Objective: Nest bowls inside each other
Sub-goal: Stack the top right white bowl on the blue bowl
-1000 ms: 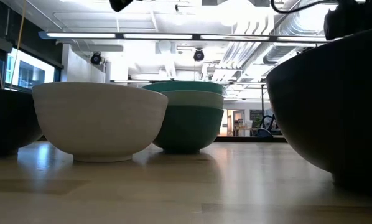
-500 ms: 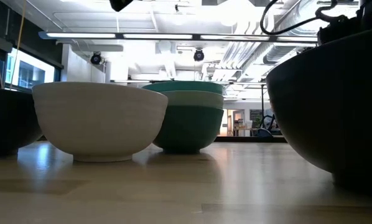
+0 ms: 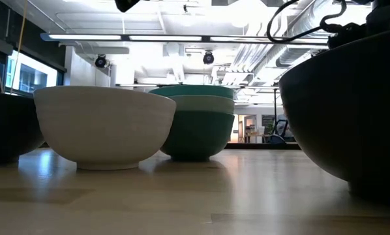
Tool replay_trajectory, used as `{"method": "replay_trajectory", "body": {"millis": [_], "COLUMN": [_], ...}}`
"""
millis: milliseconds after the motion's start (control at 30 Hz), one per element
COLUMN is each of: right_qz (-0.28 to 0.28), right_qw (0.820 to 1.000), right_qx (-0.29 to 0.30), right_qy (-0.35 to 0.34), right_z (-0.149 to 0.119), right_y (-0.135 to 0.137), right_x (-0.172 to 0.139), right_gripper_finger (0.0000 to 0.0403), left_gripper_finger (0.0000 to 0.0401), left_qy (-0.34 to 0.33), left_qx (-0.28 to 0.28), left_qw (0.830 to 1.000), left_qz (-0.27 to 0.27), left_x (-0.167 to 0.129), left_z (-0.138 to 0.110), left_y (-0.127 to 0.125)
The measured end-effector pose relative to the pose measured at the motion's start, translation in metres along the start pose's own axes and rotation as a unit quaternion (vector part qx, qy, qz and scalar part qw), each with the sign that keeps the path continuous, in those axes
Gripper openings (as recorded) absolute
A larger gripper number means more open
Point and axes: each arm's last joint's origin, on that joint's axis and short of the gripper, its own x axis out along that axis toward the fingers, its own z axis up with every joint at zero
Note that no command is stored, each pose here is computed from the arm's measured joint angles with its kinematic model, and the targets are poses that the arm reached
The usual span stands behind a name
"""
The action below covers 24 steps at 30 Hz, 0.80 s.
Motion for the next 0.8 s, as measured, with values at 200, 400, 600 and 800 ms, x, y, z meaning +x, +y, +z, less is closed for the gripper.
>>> {"method": "replay_trajectory", "body": {"millis": [200, 400, 600, 800], "right_qz": [-0.008, -0.020, -0.016, -0.017], "right_qw": [1.000, 0.999, 0.999, 0.999], "right_qx": [0.013, 0.033, 0.041, 0.041], "right_qy": [0.001, -0.001, -0.003, 0.001], "right_z": [-0.0005, -0.0011, -0.0006, 0.0002], "right_y": [-0.0013, -0.0030, -0.0022, -0.0010], "right_x": [0.0000, 0.0000, 0.0000, 0.0022], "right_gripper_finger": [0.0064, 0.0068, 0.0082, 0.0085], "left_gripper_finger": [0.0117, 0.0117, 0.0117, 0.0117], "left_qy": [0.000, 0.000, 0.000, 0.001], "left_qx": [0.000, -0.003, -0.009, -0.010], "left_qw": [1.000, 1.000, 1.000, 1.000], "left_qz": [0.000, -0.005, -0.006, -0.009], "left_x": [0.0000, 0.0000, 0.0000, 0.0003], "left_z": [0.0000, 0.0000, 0.0000, -0.0002], "left_y": [0.0000, -0.0003, -0.0003, -0.0022]}}
